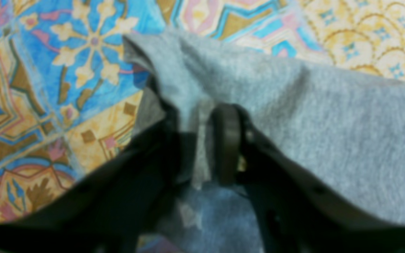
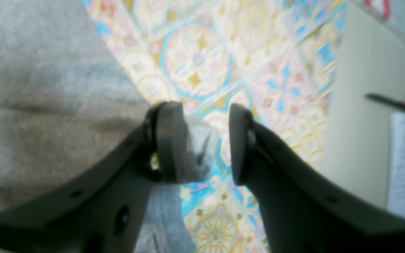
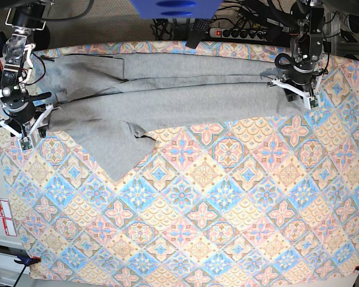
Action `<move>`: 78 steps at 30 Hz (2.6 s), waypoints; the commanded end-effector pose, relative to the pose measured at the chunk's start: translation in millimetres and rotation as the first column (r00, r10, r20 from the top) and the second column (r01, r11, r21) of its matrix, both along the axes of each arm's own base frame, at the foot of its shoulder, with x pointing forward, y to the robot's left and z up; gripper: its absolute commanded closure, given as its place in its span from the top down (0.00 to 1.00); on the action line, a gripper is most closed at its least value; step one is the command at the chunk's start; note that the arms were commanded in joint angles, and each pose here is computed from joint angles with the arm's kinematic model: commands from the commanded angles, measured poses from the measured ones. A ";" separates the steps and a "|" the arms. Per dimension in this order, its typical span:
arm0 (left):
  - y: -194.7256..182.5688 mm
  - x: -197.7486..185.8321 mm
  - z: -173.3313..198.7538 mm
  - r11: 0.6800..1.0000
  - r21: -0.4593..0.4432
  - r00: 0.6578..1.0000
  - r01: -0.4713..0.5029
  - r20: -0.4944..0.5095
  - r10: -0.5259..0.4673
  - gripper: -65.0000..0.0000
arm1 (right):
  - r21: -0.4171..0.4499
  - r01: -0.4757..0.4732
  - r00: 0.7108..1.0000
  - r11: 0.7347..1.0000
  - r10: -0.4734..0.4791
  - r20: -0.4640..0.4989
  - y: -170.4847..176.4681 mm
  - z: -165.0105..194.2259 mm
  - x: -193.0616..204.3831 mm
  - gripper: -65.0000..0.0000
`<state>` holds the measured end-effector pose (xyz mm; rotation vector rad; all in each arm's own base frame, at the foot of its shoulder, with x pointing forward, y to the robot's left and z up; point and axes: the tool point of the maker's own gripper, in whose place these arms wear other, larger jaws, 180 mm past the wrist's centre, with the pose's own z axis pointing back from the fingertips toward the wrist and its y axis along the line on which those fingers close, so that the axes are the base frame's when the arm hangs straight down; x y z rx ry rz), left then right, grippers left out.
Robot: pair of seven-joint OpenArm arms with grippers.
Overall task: Fold the T-shirt properly
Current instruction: 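Move the right gripper to the loose hem corner and grasp it, then pull the hem corner with the right gripper toward the folded strip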
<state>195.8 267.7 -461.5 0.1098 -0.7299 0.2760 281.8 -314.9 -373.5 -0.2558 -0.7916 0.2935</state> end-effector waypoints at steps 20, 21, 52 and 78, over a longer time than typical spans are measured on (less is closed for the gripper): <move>-23.0 12.5 65.6 0.999 -0.040 0.983 -0.012 0.182 0.019 0.39 | 0.130 -0.193 0.975 0.973 0.204 -0.082 98.8 -40.9 95.9 0.43; -25.8 12.2 69.1 0.999 -0.046 0.983 -0.009 0.185 0.017 0.39 | 0.132 -0.192 0.975 0.973 0.204 -0.090 98.9 -42.6 98.9 0.43; -37.4 13.5 74.4 0.997 -0.076 0.985 0.005 0.171 0.009 0.39 | 0.214 -0.087 0.962 0.973 0.138 -0.237 82.8 -103.6 83.7 0.28; -36.7 13.8 73.2 0.997 -0.074 0.985 0.003 0.170 0.010 0.38 | 0.459 -0.084 0.993 0.884 0.112 -0.035 107.8 -34.4 29.3 0.01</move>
